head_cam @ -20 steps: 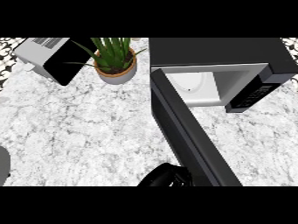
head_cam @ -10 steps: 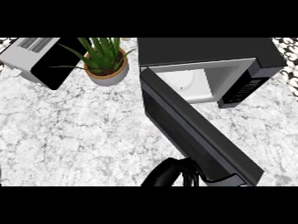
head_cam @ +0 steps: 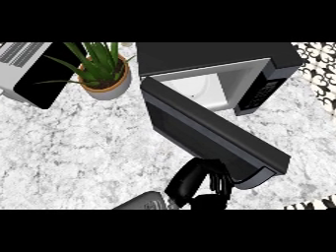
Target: Pick up the milk, place it into the microwave and close the microwave
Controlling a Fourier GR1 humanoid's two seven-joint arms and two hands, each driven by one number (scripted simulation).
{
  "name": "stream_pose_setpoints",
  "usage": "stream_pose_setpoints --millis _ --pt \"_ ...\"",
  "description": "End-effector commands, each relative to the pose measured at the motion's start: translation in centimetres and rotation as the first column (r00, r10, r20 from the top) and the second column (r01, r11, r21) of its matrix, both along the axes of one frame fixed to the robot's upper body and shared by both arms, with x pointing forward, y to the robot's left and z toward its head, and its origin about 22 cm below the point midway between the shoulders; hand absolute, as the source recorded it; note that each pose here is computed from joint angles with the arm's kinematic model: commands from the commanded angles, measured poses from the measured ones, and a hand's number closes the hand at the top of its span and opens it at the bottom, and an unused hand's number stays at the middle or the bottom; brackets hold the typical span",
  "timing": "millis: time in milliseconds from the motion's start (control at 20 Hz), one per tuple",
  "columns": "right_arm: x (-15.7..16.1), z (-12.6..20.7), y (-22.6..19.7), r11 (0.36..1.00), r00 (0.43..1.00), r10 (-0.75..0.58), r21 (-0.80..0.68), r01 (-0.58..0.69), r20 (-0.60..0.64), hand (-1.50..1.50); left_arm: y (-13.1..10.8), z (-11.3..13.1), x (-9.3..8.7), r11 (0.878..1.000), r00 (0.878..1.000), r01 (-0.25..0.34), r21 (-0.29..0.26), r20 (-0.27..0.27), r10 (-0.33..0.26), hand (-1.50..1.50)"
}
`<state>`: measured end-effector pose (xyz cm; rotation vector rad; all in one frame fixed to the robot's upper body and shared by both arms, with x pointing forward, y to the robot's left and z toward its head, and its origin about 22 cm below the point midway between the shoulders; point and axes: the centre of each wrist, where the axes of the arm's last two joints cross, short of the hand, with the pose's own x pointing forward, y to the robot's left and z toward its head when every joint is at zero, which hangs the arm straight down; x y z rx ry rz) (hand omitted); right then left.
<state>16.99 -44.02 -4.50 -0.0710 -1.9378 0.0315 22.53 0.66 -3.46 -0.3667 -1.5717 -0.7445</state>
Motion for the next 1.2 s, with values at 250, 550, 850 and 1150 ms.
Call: stream_pose_setpoints --millis 250,550,850,1150 --pt "2.8 2.7 0.8 0.984 0.983 0.174 0.009 -0.175 0.063 -1.5 -2.3 5.0 4.0 0.994 0.985 -0.049 -0.093 0.159 0.064 1.5" --pt "4.5 5.0 1.0 0.981 0.973 0.193 -0.008 -0.194 0.125 -1.5 -2.8 7.5 6.7 0.988 0.973 -0.104 -0.115 0.195 0.126 1.5" --pt "6.0 6.6 1.6 0.966 0.955 0.255 0.001 -0.258 0.152 -1.5 -3.1 9.2 8.9 0.98 0.961 -0.156 -0.121 0.21 0.179 1.5" --pt "7.6 8.5 2.3 0.947 0.932 0.318 -0.005 -0.322 0.174 -1.5 -3.6 11.0 10.5 0.975 0.952 -0.183 -0.125 0.225 0.208 1.5"
